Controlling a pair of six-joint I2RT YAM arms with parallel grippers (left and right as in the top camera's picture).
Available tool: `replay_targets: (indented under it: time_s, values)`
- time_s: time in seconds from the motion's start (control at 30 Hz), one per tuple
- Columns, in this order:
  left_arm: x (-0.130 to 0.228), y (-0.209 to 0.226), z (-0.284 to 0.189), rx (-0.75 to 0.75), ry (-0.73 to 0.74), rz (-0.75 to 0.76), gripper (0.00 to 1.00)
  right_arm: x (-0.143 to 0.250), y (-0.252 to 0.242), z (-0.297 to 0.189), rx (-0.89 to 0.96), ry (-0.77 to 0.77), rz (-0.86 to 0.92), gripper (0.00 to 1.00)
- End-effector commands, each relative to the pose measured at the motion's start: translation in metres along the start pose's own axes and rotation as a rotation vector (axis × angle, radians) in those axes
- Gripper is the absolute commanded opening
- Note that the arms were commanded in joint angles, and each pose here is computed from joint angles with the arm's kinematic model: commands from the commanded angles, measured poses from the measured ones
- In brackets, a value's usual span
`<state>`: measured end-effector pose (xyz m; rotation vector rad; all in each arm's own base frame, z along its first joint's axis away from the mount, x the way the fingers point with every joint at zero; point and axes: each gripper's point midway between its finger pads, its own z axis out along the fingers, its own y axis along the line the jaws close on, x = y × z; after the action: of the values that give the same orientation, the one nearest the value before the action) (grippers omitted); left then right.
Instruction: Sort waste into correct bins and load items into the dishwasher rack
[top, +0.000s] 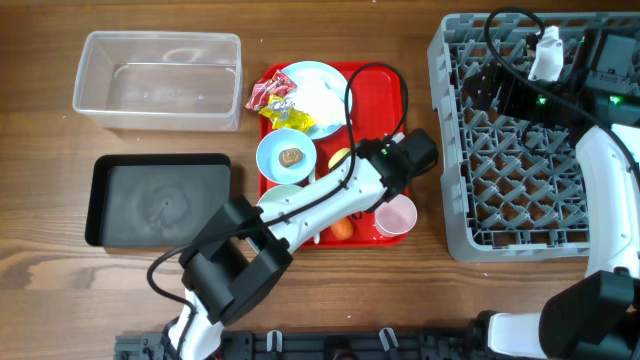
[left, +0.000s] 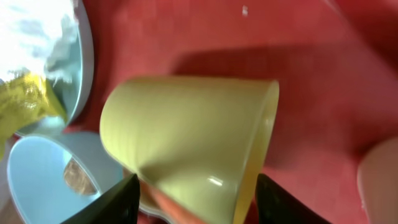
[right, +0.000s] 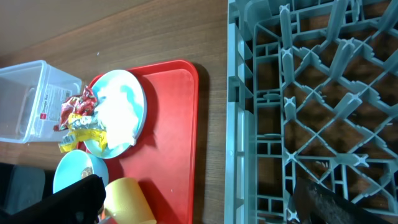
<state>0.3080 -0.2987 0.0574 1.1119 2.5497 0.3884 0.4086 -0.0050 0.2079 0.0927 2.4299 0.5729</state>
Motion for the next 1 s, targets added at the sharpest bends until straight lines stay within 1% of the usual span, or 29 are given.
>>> replay_targets:
  time_s: [0.0, 0.03, 0.1, 0.2, 0.23, 0.37, 0.47, 0.5, 0.53, 0.57, 0.6, 0.63, 0.7, 0.77, 0.8, 0.83, 0.87, 0.9, 0.93, 0.97]
  values:
    - [-0.007, 0.004, 0.011, -0.028, -0.050, -0.027, 0.50, -0.002, 0.002, -0.006, 0.011, -0.016, -0.002, 1.00]
    - [-0.008, 0.004, 0.015, -0.028, -0.063, -0.035, 0.43, -0.002, 0.002, -0.006, 0.011, -0.016, -0.002, 1.00]
    - [-0.010, 0.005, 0.020, -0.029, -0.080, -0.051, 0.26, -0.002, 0.002, -0.006, 0.012, -0.016, -0.002, 1.00]
    - [-0.017, 0.008, 0.025, -0.029, -0.116, -0.079, 0.15, -0.002, 0.002, -0.006, 0.012, -0.016, -0.002, 1.00]
    - [-0.018, 0.009, 0.027, -0.033, -0.126, -0.087, 0.04, -0.002, 0.002, -0.006, 0.012, -0.015, -0.003, 1.00]
    - [-0.033, 0.015, 0.023, -0.068, -0.189, -0.118, 0.04, -0.002, 0.002, -0.006, 0.012, -0.016, -0.002, 1.00]
    - [-0.032, 0.013, 0.022, -0.071, -0.187, -0.125, 0.04, -0.002, 0.002, -0.006, 0.012, -0.015, -0.003, 1.00]
    - [-0.032, 0.014, 0.021, -0.067, -0.190, -0.163, 0.06, -0.002, 0.002, -0.006, 0.012, -0.016, -0.003, 1.00]
    - [-0.034, 0.016, 0.016, -0.063, -0.200, -0.206, 0.21, -0.002, 0.002, -0.006, 0.012, -0.015, -0.002, 1.00]
    - [-0.038, 0.021, 0.004, -0.057, -0.228, -0.243, 0.33, -0.002, 0.002, -0.006, 0.012, -0.016, -0.003, 1.00]
    - [-0.043, 0.025, -0.006, -0.054, -0.256, -0.256, 0.39, -0.002, 0.002, -0.006, 0.012, -0.016, -0.002, 1.00]
    - [-0.047, 0.027, -0.013, -0.049, -0.279, -0.268, 0.43, -0.002, 0.002, -0.006, 0.011, -0.016, -0.002, 1.00]
    - [-0.050, 0.024, -0.017, -0.010, -0.291, -0.307, 0.46, -0.002, 0.002, -0.006, 0.012, -0.015, -0.002, 1.00]
    - [-0.046, 0.015, -0.015, 0.063, -0.266, -0.388, 0.49, -0.001, 0.002, -0.006, 0.012, -0.012, 0.000, 1.00]
    - [-0.047, 0.015, -0.015, 0.080, -0.265, -0.420, 0.48, -0.001, 0.002, -0.006, 0.011, -0.012, 0.000, 1.00]
    - [-0.048, 0.014, -0.018, 0.130, -0.262, -0.469, 0.48, -0.001, 0.002, -0.006, 0.012, -0.012, 0.000, 1.00]
    - [-0.046, 0.011, -0.025, 0.190, -0.252, -0.498, 0.51, -0.001, 0.002, -0.006, 0.012, -0.010, 0.001, 1.00]
    - [-0.042, 0.010, -0.040, 0.286, -0.226, -0.550, 0.53, 0.000, 0.001, -0.006, 0.012, -0.008, 0.002, 1.00]
    - [-0.039, 0.015, -0.054, 0.356, -0.214, -0.610, 0.56, 0.000, 0.002, -0.006, 0.012, -0.007, 0.002, 1.00]
    - [-0.041, 0.023, -0.075, 0.533, -0.189, -0.760, 0.59, 0.000, 0.002, -0.006, 0.011, -0.008, 0.002, 1.00]
